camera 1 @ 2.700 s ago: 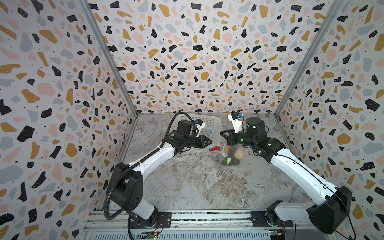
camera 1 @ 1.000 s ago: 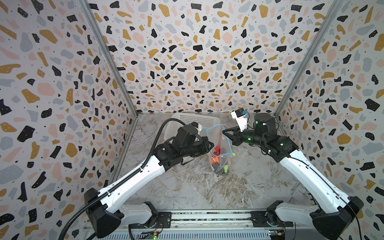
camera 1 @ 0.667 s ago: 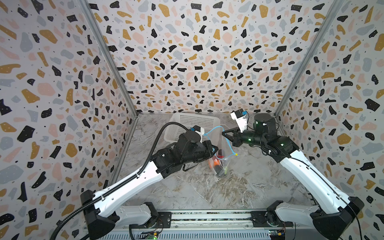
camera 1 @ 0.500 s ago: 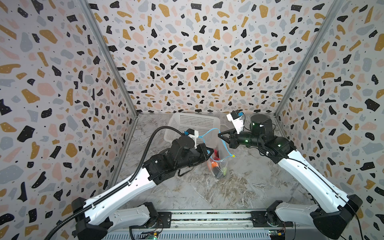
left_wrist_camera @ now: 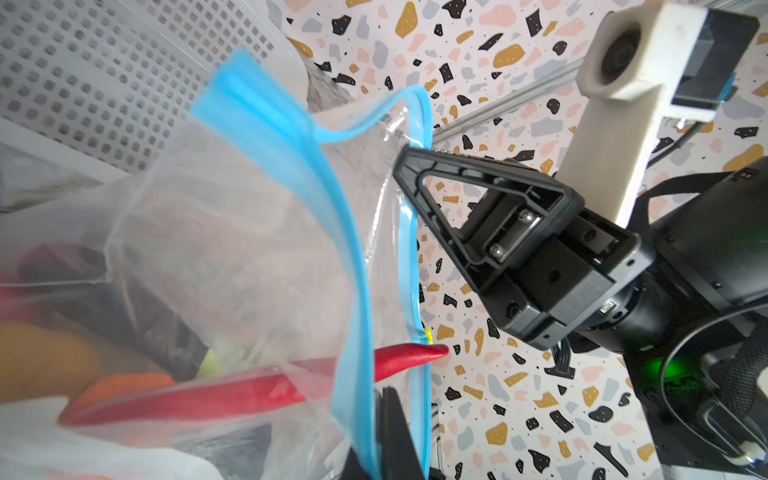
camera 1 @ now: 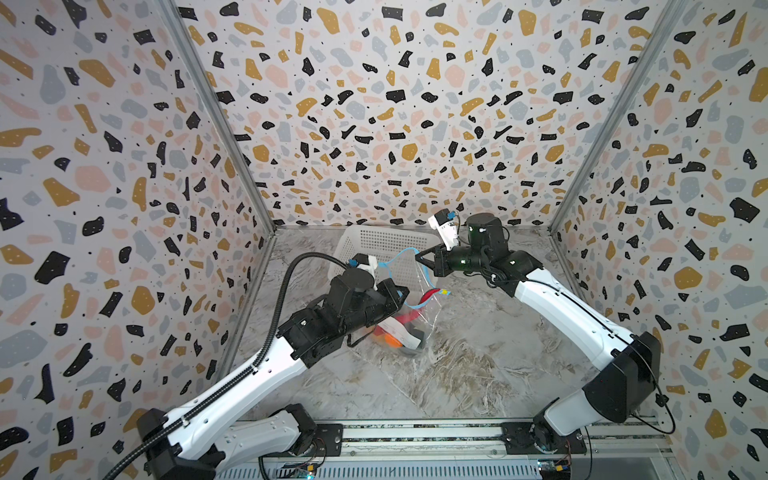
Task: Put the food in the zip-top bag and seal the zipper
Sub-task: 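Hold the bag with the left gripper while the right gripper releases the zipper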
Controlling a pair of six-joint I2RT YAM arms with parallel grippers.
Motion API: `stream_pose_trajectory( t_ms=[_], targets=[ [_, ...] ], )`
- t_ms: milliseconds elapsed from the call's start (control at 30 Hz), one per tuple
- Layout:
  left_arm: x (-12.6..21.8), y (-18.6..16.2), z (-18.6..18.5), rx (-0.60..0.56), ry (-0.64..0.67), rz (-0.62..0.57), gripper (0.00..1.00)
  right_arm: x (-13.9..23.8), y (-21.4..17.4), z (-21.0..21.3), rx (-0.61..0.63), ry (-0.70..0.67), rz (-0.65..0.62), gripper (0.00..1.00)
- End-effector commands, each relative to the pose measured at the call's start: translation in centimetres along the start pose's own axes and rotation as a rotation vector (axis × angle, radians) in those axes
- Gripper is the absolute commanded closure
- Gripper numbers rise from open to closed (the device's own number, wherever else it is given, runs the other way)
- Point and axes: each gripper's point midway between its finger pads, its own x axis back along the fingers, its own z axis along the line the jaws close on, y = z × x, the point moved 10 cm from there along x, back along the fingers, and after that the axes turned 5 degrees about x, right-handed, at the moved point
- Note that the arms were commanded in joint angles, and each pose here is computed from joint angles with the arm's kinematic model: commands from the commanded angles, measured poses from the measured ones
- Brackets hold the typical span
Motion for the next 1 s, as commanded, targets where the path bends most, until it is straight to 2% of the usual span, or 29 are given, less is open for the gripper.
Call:
stream_pose_trajectory(
  t_ms=[0, 300, 467, 567, 600, 733, 833, 967],
  targets=[
    [-1.0, 1.7, -1.0, -0.053, -0.071, -0.006, 1.00, 0.9, 3.3, 0.1, 0.062, 0.017, -0.097, 1.00],
    [-4.7, 5.6, -1.2, -0.085, -0.065, -0.018, 1.00, -0.7, 6.6, -3.0, 0.077, 0.005, -0.120, 1.00],
    [-5.3, 5.8, -1.4, -0.082, -0.073, 0.010, 1.00, -1.3, 6.6, -3.1, 0.084, 0.058, -0.110, 1.00],
    [-4.7, 5.6, -1.2, -0.060, -0.087, 0.004, 1.00, -0.2, 6.8, -2.1, 0.110, 0.102, -0.129, 1.00],
    [-4.4, 5.5, -1.3, -0.050, -0.095, -0.004, 1.00, 0.4, 6.9, -1.5, 0.127, 0.118, -0.144, 0.95],
    [-3.6, 5.6, -1.5, -0.036, -0.118, -0.036, 1.00, 4.7, 7.2, -0.4, 0.196, 0.169, -0.241, 0.55],
    [-3.5, 5.6, -1.5, -0.026, -0.138, -0.053, 1.00, 8.7, 5.4, -0.4, 0.252, 0.185, -0.326, 0.32],
    [-3.9, 5.5, -1.1, -0.005, -0.160, -0.051, 1.00, 12.4, 0.0, -0.6, 0.345, 0.174, -0.420, 0.21]
  ],
)
